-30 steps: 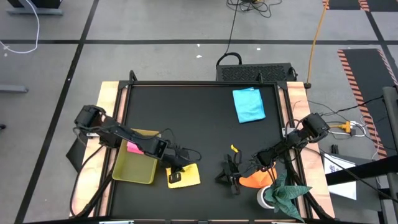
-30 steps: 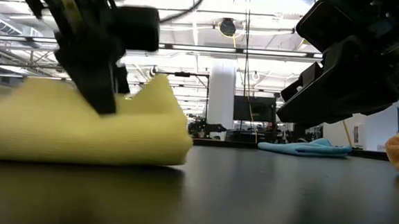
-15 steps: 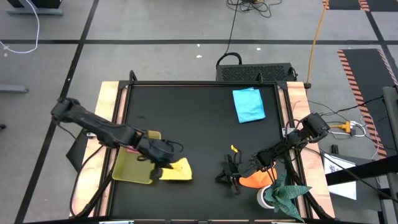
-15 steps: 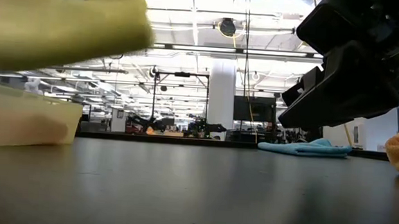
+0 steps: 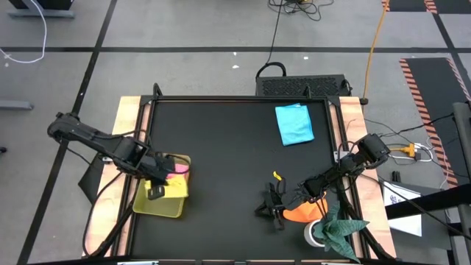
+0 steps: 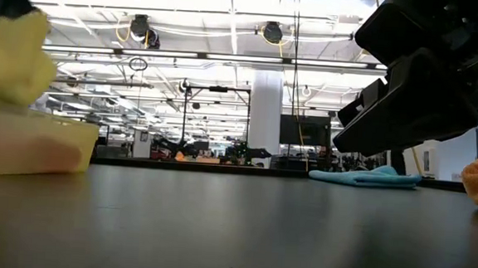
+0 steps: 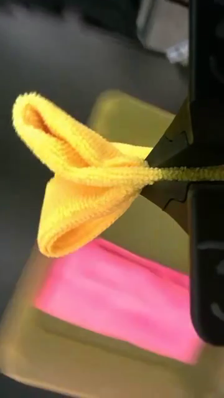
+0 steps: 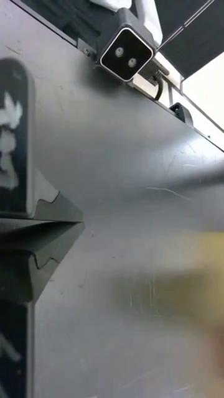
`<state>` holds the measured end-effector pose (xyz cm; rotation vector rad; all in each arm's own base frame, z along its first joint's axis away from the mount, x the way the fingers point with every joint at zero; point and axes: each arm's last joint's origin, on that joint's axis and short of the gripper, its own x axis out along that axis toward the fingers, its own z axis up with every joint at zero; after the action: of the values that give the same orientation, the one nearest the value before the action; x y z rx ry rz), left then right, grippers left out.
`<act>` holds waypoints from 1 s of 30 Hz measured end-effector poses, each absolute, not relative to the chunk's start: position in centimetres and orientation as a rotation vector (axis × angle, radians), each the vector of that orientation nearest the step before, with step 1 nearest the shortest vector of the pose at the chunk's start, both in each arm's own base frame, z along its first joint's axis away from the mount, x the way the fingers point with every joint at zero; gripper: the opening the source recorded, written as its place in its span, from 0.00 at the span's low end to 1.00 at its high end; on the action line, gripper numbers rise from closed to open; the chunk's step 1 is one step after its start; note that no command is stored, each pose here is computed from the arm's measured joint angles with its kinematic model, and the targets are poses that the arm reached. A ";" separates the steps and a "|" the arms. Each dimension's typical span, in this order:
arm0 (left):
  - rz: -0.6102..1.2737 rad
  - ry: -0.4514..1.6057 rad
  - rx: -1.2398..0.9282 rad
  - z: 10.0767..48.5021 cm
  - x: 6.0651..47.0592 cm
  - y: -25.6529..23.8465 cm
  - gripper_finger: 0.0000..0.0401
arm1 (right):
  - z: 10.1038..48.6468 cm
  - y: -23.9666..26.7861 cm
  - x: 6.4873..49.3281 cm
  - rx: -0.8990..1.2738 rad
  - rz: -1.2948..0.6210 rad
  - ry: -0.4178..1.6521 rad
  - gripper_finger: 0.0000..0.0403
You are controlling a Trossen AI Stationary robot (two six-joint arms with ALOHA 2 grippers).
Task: Fold microfiber towels
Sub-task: Put the yellow microfiber towel into the yellow bin
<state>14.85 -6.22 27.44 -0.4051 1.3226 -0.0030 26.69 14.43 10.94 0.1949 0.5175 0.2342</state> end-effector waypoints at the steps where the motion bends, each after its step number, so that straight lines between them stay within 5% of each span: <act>1: 0.022 1.364 -0.398 27.3 14.5 -6.1 0.02 | 10.9 14.4 26.7 0.195 0.234 0.518 0.01; 9: 0.079 1.488 -0.387 25.7 13.7 -5.6 0.02 | 10.9 14.4 26.7 0.195 0.234 0.518 0.01; 21: -0.161 1.428 -0.454 22.2 14.9 -5.8 0.02 | 10.9 14.4 26.7 0.195 0.234 0.519 0.01; 30: 0.057 1.528 -0.525 17.9 13.6 -4.2 0.10 | 10.9 14.4 26.7 0.195 0.235 0.519 0.01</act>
<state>13.56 -4.20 17.93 -0.5248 1.5279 0.0569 26.68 14.43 10.93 0.1950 0.5189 0.2345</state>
